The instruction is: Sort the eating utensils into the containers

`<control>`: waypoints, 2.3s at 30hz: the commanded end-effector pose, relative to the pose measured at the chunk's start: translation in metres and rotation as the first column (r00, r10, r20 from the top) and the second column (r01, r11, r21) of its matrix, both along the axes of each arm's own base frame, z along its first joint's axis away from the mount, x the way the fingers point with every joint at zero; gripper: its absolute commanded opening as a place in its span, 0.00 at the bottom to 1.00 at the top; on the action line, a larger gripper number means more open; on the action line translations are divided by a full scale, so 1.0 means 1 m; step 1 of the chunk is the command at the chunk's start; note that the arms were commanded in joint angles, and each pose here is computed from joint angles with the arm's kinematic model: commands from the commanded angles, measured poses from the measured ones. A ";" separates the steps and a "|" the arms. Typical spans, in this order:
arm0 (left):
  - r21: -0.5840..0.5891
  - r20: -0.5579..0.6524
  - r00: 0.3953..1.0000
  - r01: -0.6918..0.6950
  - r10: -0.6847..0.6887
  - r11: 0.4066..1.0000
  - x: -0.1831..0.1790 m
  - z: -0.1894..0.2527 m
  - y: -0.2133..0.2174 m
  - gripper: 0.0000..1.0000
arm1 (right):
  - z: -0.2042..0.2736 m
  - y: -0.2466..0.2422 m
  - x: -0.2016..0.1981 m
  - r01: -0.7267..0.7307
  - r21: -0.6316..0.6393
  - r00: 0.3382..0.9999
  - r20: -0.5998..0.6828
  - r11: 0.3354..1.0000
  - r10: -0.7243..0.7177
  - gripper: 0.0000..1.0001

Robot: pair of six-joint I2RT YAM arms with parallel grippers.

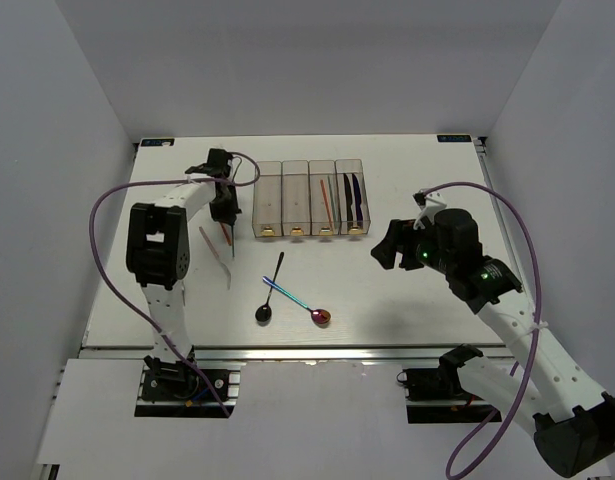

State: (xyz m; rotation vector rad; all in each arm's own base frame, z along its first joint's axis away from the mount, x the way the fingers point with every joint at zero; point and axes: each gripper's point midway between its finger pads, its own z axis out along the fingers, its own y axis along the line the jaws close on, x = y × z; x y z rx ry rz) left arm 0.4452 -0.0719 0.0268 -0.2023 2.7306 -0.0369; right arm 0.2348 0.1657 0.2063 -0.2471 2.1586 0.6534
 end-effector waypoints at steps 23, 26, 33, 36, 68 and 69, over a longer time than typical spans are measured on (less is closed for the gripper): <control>-0.512 0.573 0.816 0.289 0.071 0.809 0.087 0.207 -0.240 0.00 | 0.040 -0.023 0.012 0.136 -0.023 0.987 0.094 0.990 -0.133 0.77; -0.511 0.532 0.846 0.285 0.038 0.811 0.099 0.181 -0.251 0.00 | 0.043 -0.025 0.011 0.141 -0.028 0.985 0.102 0.990 -0.137 0.78; -0.539 0.496 0.868 0.283 0.027 0.793 0.099 0.143 -0.261 0.05 | 0.043 -0.026 0.011 0.144 -0.033 0.985 0.100 0.989 -0.140 0.78; -0.542 0.482 0.876 0.283 0.016 0.791 0.093 0.135 -0.260 0.07 | 0.044 -0.026 0.011 0.142 -0.029 0.985 0.101 0.989 -0.138 0.78; 0.004 0.180 0.885 -0.437 0.429 0.899 0.000 0.075 0.060 0.76 | 0.038 -0.007 0.010 0.054 0.010 0.996 0.077 0.998 -0.055 0.78; 0.007 0.169 0.889 -0.433 0.425 0.902 -0.002 0.070 0.059 0.76 | 0.036 -0.006 0.009 0.049 0.009 0.996 0.074 0.999 -0.050 0.78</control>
